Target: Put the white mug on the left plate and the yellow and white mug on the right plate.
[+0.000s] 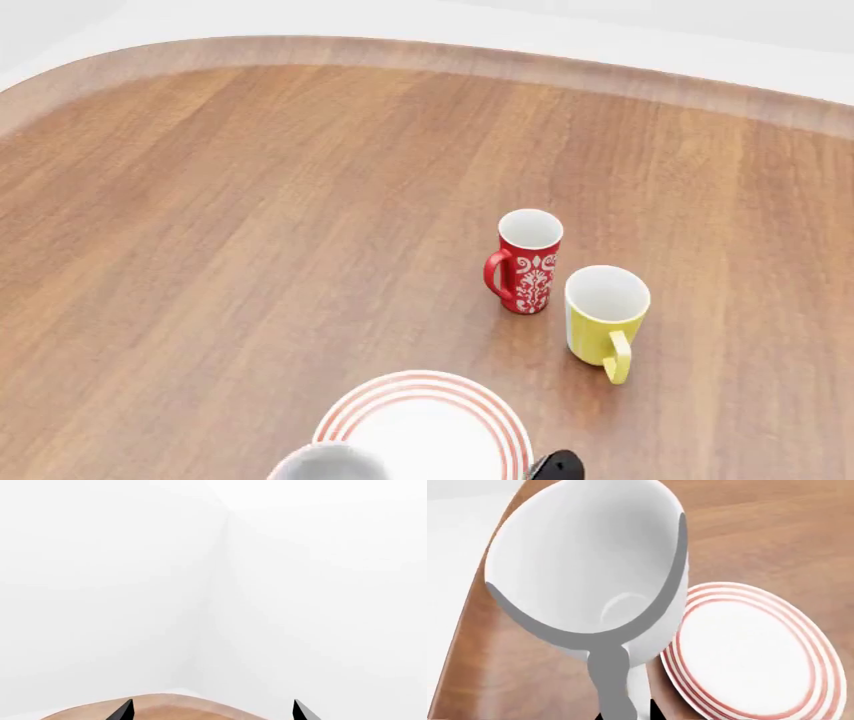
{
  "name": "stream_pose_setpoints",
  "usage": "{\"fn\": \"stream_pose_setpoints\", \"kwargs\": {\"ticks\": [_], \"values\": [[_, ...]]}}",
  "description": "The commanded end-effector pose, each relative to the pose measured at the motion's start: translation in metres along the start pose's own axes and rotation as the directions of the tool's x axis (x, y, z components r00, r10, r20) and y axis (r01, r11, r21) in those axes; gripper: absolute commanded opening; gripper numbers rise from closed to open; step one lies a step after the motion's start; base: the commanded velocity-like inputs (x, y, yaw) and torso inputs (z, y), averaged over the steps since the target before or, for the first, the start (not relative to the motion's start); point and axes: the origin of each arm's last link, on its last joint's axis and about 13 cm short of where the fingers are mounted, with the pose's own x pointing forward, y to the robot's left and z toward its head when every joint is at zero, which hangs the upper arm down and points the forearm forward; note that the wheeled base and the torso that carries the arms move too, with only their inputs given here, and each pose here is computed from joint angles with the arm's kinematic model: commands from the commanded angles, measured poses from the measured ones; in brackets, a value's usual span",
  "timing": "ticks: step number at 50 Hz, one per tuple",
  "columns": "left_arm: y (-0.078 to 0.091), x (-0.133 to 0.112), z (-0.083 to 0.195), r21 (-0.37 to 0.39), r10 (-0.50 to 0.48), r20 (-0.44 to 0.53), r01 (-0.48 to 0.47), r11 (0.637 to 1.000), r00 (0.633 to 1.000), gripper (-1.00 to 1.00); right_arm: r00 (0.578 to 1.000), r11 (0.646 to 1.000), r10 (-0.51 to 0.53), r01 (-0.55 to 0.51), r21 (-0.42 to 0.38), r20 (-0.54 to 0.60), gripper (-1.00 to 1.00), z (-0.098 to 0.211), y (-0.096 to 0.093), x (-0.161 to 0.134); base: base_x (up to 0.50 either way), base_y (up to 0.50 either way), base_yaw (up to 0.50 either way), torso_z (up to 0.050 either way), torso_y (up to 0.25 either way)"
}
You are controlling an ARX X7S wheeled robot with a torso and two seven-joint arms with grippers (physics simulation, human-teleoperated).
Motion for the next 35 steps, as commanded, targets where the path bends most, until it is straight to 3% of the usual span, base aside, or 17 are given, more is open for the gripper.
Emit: {"fn": "stream_pose_setpoints", "kwargs": {"ticks": [1, 11, 21, 31, 35], "values": [[0.000, 0.000, 0.001, -0.002, 0.001, 0.001, -0.001, 1.000, 1.000, 1.00, 0.977, 0.978, -0.182, 0.170, 0.117, 0.107, -1.00, 0.015, -0.019, 0.002, 0.00, 0.00, 0.00, 0.000, 0.000], [0.000, 0.000, 0.002, -0.003, 0.002, 0.003, -0.002, 1.000, 1.000, 1.00, 0.961, 0.947, -0.250, 0.218, 0.237, 0.115, -1.00, 0.017, -0.031, 0.009, 0.00, 0.00, 0.00, 0.000, 0.000], [-0.001, 0.000, 0.002, -0.007, 0.001, 0.005, -0.001, 1.000, 1.000, 1.00, 0.947, 0.903, -0.318, 0.292, 0.315, 0.034, -1.00, 0.016, -0.047, 0.027, 0.00, 0.00, 0.00, 0.000, 0.000], [-0.001, -0.002, 0.001, -0.007, -0.003, 0.001, 0.003, 1.000, 1.000, 1.00, 0.930, 0.885, -0.363, 0.364, 0.290, -0.060, -1.00, 0.017, -0.049, 0.035, 0.00, 0.00, 0.00, 0.000, 0.000], [-0.001, -0.003, 0.001, -0.009, -0.005, 0.001, 0.005, 1.000, 1.000, 1.00, 0.929, 0.893, -0.354, 0.370, 0.258, -0.107, -1.00, 0.018, -0.049, 0.037, 0.00, 0.00, 0.00, 0.000, 0.003]]}}
